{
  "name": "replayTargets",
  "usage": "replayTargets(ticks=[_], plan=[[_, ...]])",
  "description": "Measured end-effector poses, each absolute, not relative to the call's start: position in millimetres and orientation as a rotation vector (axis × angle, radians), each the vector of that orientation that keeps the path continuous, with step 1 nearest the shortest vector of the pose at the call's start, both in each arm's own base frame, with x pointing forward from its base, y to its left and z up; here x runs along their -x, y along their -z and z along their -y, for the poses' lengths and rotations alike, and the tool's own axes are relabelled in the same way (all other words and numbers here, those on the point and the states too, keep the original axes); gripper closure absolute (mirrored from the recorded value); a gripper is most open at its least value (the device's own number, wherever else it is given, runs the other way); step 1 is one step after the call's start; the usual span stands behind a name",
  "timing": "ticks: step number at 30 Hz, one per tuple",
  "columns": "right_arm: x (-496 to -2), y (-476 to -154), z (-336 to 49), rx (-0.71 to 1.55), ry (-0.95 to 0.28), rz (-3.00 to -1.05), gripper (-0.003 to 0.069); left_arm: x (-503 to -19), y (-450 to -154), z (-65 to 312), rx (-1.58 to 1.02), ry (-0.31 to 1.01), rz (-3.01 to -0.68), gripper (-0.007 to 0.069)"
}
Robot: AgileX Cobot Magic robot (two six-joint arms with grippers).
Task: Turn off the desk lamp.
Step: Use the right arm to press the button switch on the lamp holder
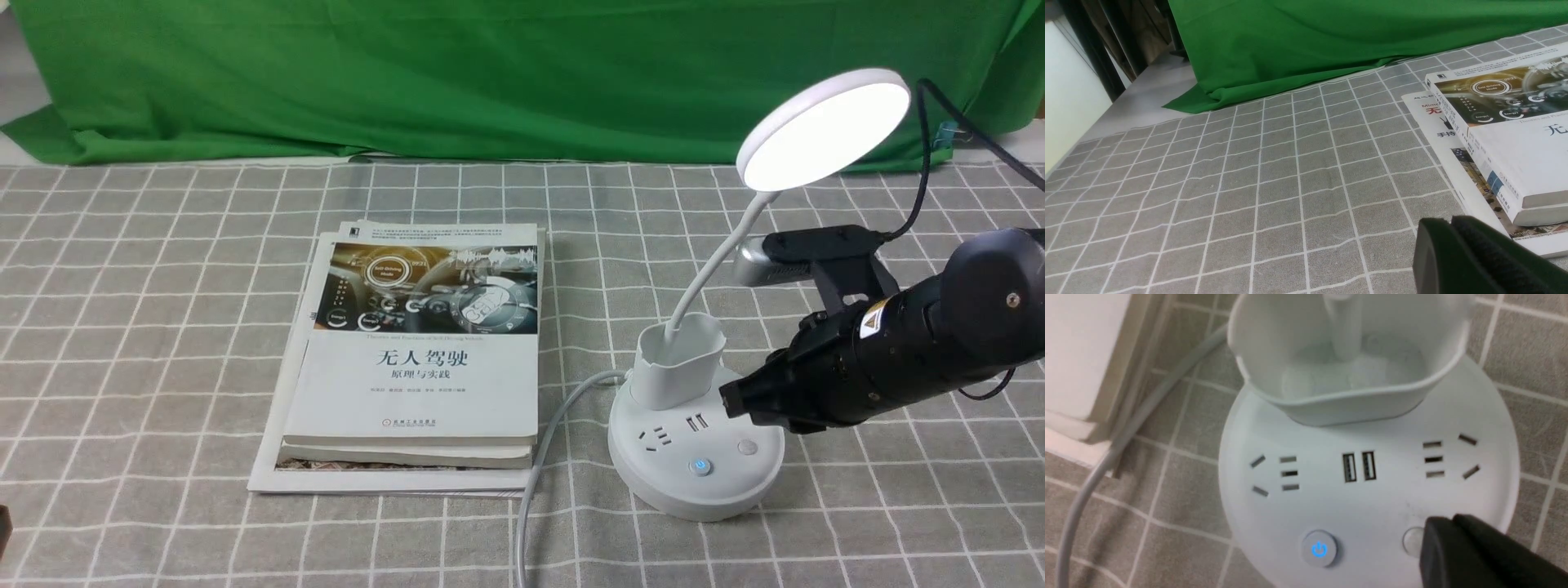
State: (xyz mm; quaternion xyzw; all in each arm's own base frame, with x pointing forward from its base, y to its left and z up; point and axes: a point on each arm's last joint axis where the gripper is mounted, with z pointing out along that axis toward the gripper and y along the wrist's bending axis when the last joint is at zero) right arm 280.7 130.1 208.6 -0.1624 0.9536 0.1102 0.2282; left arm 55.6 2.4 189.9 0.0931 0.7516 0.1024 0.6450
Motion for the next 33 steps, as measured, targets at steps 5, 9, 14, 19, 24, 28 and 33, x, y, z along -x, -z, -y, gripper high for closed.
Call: replayTargets(ticks=[5, 9, 14, 19, 24, 28, 33], plan=[[-284.7, -198.0, -131.4, 0.447, -0.293, -2.644, 0.0599, -55.6, -189.9, -2.4, -0.212, -0.233, -1.711, 0.0606], [-288.2, -175.2, -133.1, 0.457, -0.276, -2.725, 0.0599, -55.6, -189.9, -2.4, -0.212, -0.233, -1.711, 0.0606], [-290.7, -177.2, -134.1, 0.455, -0.279, -2.712, 0.0599, -55.6, -189.9, -2.4, -0.212, -0.233, -1.711, 0.0606], [-285.1, -192.5, -131.5, 0.461, -0.283, -2.672, 0.0601, -55.6, -189.9, -2.4, -0.212, -0.233, -1.711, 0.0606], [-279.9, -214.7, -129.3, 0.454, -0.299, -2.6, 0.0607, -55.6, -189.9, -2.4, -0.212, -0.233, -1.711, 0.0606], [-277.4, -212.2, -128.1, 0.454, -0.297, -2.608, 0.0607, -55.6, -189.9, -2.4, -0.212, -0.233, -1.711, 0.0606], [-278.0, -184.6, -127.7, 0.479, -0.27, -2.661, 0.062, -55.6, -189.9, -2.4, -0.212, -0.233, -1.711, 0.0606]])
